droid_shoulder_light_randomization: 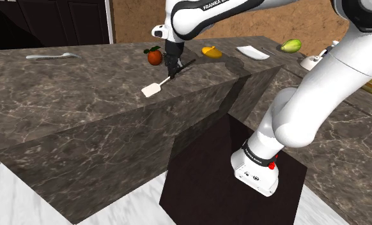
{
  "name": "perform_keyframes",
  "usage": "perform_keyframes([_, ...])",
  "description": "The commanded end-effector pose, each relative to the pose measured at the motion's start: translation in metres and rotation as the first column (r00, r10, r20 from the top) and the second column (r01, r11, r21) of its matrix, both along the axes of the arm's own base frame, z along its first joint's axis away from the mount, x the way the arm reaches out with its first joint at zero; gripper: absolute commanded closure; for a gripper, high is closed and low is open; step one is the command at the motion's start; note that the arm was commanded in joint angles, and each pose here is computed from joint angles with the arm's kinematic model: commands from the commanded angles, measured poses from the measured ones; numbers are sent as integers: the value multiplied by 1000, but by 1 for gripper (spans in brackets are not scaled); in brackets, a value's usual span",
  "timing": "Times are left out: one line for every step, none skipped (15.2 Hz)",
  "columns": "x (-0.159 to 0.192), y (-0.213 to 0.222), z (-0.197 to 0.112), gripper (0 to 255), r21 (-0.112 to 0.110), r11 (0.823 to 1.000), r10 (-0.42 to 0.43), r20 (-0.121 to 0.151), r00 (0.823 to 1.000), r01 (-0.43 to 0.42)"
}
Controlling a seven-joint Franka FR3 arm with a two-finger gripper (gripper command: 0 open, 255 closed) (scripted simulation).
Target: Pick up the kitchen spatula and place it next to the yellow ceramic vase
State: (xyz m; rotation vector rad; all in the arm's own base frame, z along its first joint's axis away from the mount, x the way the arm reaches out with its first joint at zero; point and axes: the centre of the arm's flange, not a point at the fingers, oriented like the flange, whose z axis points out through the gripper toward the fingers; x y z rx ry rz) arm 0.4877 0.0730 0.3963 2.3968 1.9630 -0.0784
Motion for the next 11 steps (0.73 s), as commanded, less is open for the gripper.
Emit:
perform_keyframes([0,0,11,255,0,1000,0,0,1000,0])
perform_keyframes([0,0,16,255,0,1000,0,0,1000,0])
perform_keyframes([0,0,21,255,0,1000,0,0,1000,0])
perform_keyframes([0,0,27,255,0,1000,0,0,1000,0])
perform_keyframes([0,0,32,255,0,1000,0,0,1000,0])
perform_keyframes([0,0,37,255,0,1000,0,0,1000,0])
perform_keyframes([0,0,43,255,0,1000,0,0,1000,0])
perform_keyframes([0,0,48,255,0,1000,0,0,1000,0])
perform_keyframes([0,0,53,255,0,1000,0,0,1000,0])
perform_keyframes([0,0,58,255,0,1000,0,0,1000,0])
perform_keyframes([0,0,64,255,0,1000,0,0,1000,0])
